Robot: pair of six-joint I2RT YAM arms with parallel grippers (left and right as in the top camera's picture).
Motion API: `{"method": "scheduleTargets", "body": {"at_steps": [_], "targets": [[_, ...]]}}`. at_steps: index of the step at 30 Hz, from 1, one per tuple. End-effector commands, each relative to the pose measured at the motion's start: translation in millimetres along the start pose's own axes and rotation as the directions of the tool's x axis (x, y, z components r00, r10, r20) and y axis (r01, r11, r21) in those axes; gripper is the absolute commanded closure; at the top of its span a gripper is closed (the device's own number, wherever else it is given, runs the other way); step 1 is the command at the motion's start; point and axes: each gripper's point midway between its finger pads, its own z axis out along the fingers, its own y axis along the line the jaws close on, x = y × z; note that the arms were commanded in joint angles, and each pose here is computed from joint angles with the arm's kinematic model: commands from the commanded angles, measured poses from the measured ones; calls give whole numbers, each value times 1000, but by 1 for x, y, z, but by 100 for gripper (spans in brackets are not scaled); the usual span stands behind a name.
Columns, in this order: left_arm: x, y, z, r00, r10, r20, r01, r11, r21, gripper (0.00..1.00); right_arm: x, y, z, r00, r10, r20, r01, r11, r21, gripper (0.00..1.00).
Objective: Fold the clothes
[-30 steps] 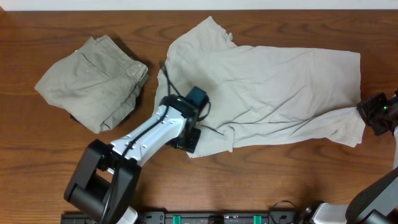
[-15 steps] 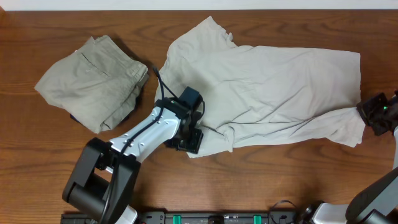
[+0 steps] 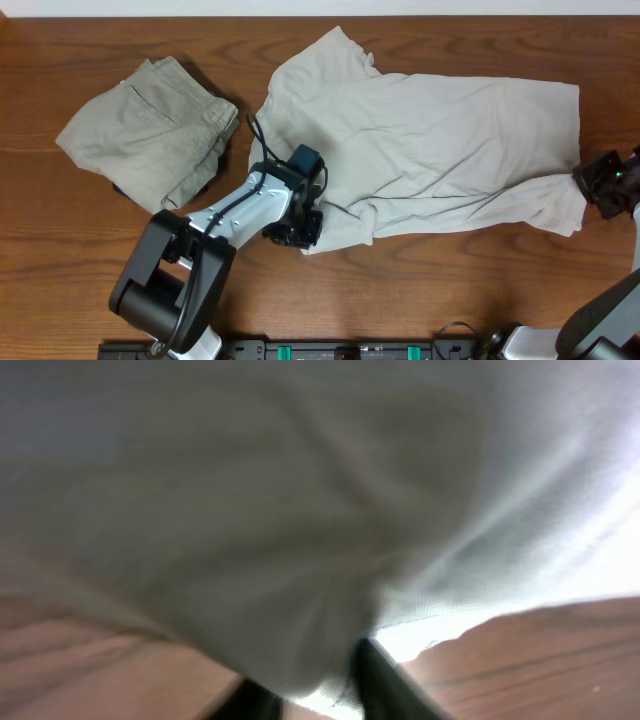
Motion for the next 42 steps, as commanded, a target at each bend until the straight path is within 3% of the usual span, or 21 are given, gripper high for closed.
{"method": "scheduleTargets", "body": {"at_steps": [1, 11, 19, 28, 42], "targets": [[3, 5, 3, 999, -37, -26, 37, 999, 0, 94, -4, 5, -2, 1000, 8, 7, -8, 1000, -13, 99], [23, -8, -73, 999, -33, -30, 33, 999, -2, 94, 0, 4, -2, 1000, 12, -6, -12, 1000, -6, 99], [32, -19, -125, 996, -5, 88, 2, 999, 32, 94, 7, 0, -3, 999, 18, -37, -18, 1000, 11, 99], [-19, 5, -151, 947, 21, 320, 18, 993, -119, 94, -3, 15, -2, 999, -33, 1, 33, 998, -59, 99], [-69, 40, -142, 921, 20, 390, 53, 983, -177, 94, -18, 27, 11, 995, -80, 64, 84, 994, -74, 99]]}}
